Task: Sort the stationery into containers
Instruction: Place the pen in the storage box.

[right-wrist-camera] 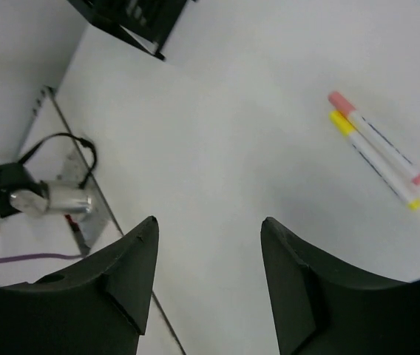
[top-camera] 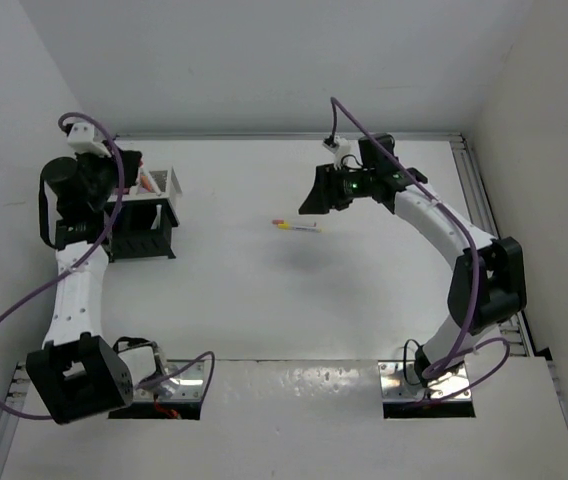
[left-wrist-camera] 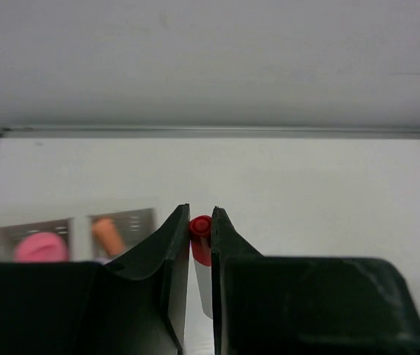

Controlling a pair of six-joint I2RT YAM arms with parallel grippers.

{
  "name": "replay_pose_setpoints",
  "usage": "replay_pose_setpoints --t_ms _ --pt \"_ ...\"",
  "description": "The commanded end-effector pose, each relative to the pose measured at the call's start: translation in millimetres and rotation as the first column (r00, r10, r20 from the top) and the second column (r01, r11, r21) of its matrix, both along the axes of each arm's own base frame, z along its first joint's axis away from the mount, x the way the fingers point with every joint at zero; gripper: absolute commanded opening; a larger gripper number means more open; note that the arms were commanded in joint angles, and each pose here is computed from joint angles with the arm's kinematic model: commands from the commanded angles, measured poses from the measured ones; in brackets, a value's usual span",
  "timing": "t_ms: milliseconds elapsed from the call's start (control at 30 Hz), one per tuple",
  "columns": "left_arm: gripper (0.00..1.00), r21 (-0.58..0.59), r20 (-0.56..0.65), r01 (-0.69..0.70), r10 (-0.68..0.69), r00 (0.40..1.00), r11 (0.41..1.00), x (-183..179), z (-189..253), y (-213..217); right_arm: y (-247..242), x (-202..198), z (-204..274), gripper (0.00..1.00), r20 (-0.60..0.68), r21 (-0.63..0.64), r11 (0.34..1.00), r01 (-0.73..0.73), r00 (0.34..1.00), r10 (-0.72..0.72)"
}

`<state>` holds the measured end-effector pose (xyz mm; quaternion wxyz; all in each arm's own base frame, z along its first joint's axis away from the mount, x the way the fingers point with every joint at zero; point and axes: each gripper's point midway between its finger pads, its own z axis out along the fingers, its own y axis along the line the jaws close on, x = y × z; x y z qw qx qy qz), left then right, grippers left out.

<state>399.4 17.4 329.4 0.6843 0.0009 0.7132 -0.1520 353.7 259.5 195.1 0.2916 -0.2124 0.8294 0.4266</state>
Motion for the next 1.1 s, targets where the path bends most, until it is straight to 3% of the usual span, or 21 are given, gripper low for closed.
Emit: replay_pose_setpoints --t_ms 0,333,467,533,567,667,733,867,1067 --pt "0.00 0.176 0.004 -0.176 0.178 0.984 0.969 -5 -15 50 -8 -5 -22 0.56 0.064 -0.103 0.994 -0.033 0.997 0.040" --pt "0.00 0.253 -0.042 -0.228 0.246 0.968 0.940 5 -50 80 -29 13 -72 0.53 0.081 -0.269 0.963 -0.017 0.996 0.040" --pt "0.00 0.264 -0.071 -0.225 0.252 0.965 0.938 4 -65 82 -34 20 -99 0.48 0.095 -0.368 0.928 -0.049 0.991 0.090" --pt "0.12 0.287 -0.085 -0.204 0.237 0.968 0.936 4 -72 81 -33 22 -115 0.44 0.101 -0.433 0.898 -0.084 0.985 0.141" --pt "0.38 0.283 -0.103 -0.194 0.231 0.968 0.939 3 -75 79 -31 22 -120 0.39 0.101 -0.455 0.885 -0.099 0.981 0.162" --pt "0.75 0.258 -0.139 -0.160 0.200 0.970 0.953 4 -81 73 -24 25 -135 0.30 0.102 -0.521 0.840 -0.150 0.966 0.236" --pt "0.82 0.251 -0.143 -0.131 0.170 0.975 0.959 4 -80 68 -21 33 -143 0.28 0.107 -0.541 0.826 -0.159 0.961 0.256" --pt "0.84 0.196 -0.149 -0.078 0.108 0.983 0.977 1 -77 52 -23 51 -159 0.30 0.118 -0.596 0.792 -0.134 0.961 0.252" --pt "0.85 0.173 -0.150 -0.035 0.062 0.987 0.984 -4 -74 40 -31 52 -169 0.44 0.119 -0.629 0.770 -0.106 0.966 0.230"
